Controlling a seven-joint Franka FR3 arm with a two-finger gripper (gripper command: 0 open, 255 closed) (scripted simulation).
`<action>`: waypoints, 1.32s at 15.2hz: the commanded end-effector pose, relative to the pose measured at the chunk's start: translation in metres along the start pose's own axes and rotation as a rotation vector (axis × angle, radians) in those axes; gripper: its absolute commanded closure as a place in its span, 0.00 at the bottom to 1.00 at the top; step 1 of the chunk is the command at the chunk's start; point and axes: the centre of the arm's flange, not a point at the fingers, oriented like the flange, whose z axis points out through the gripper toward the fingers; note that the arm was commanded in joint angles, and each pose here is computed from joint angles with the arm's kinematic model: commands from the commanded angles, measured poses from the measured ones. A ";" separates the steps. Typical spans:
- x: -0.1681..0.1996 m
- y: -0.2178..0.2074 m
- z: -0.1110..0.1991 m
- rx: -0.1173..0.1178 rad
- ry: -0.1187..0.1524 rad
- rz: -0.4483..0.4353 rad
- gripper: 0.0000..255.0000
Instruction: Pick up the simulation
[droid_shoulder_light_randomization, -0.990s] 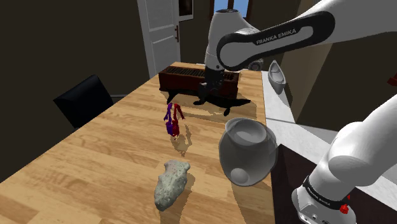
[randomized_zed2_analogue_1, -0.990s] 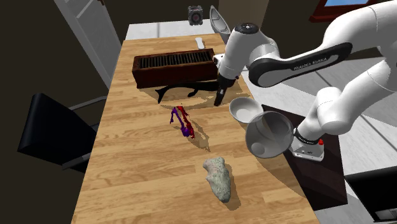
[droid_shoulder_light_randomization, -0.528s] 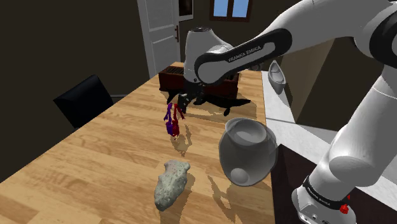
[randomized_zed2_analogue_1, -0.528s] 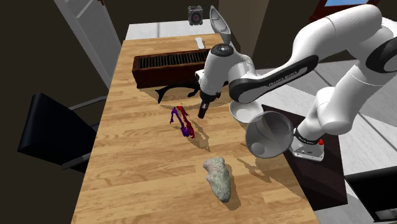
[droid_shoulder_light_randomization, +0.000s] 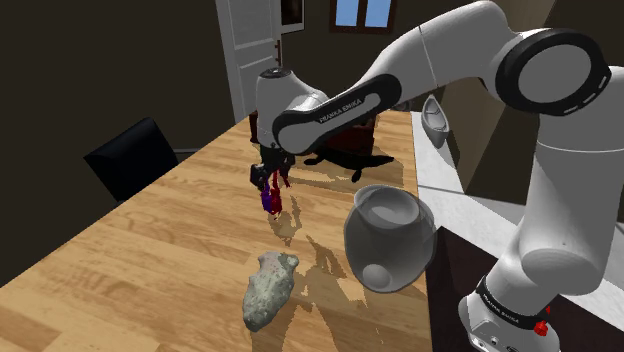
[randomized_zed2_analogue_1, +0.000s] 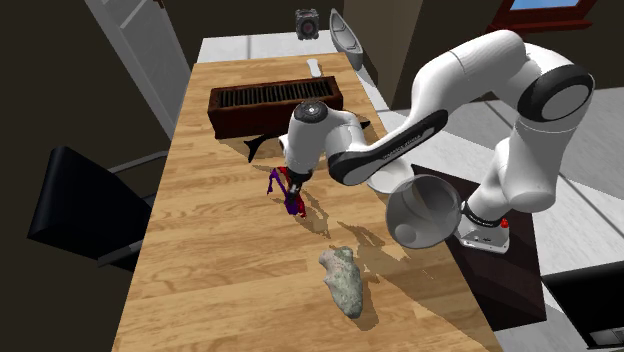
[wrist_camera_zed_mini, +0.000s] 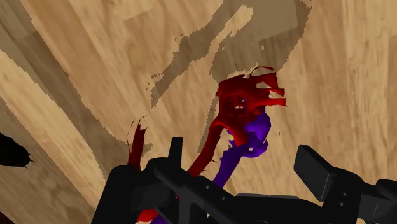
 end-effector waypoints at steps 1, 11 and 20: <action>0.004 -0.007 0.011 -0.001 0.001 0.000 0.00; -0.002 -0.009 0.045 -0.001 0.001 0.000 1.00; -0.001 -0.009 0.040 -0.001 0.001 0.000 1.00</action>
